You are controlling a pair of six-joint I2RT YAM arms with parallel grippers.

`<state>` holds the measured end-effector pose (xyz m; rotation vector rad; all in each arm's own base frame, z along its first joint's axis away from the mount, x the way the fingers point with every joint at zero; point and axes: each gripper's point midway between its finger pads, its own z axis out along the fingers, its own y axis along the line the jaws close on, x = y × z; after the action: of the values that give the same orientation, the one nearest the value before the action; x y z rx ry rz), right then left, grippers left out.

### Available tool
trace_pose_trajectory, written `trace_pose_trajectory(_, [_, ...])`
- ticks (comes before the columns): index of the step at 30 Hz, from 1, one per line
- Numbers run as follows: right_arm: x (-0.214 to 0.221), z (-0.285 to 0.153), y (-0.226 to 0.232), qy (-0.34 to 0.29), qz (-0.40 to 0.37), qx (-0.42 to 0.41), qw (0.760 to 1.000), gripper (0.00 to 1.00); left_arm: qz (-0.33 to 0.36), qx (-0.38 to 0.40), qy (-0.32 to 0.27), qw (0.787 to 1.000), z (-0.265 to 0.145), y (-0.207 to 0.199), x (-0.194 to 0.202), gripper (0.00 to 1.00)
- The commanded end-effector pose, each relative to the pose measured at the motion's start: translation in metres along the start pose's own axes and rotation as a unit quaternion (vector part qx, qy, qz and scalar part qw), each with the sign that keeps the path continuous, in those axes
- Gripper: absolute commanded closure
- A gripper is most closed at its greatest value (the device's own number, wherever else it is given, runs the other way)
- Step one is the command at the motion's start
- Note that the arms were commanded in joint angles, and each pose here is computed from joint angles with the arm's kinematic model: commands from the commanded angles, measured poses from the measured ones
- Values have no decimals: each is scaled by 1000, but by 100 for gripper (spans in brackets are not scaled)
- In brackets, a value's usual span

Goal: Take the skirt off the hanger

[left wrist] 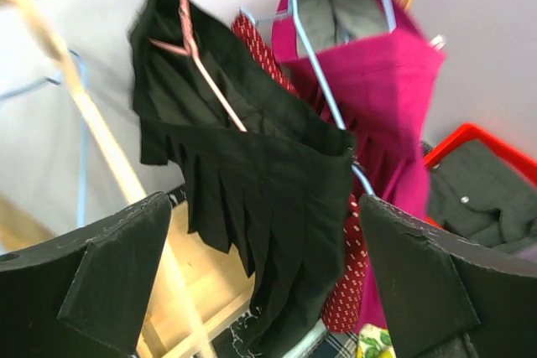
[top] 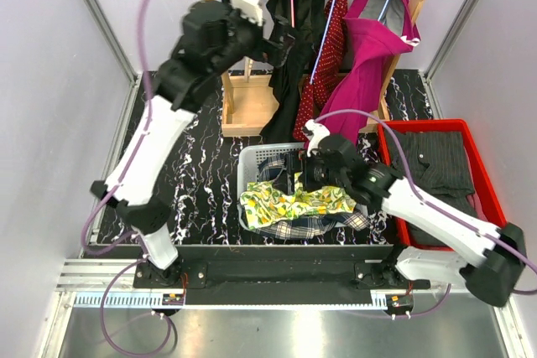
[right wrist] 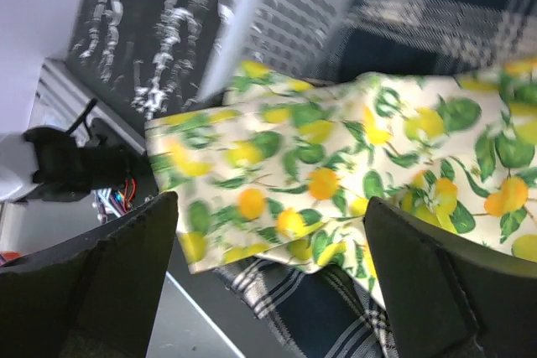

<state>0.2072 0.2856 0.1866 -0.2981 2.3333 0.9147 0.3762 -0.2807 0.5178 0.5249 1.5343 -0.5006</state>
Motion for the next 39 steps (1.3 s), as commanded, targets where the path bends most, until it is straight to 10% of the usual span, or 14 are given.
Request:
trace_pose_trajectory(1, [-32, -44, 41, -74, -130, -30, 988, 0, -1, -5, -68, 998, 21, 0, -29, 1])
trace_pose_trajectory(23, [-30, -121, 97, -162, -166, -149, 961, 0, 3, -104, -97, 990, 126, 35, 10, 3])
trace_pose_trajectory(27, [-29, -125, 89, -171, -159, -140, 962, 1, -8, -106, -71, 992, 133, 44, 31, 34])
trace_pose_trajectory(39, [-27, -133, 84, -183, -151, -141, 961, 10, 2, -114, -55, 992, 113, 50, 29, 83])
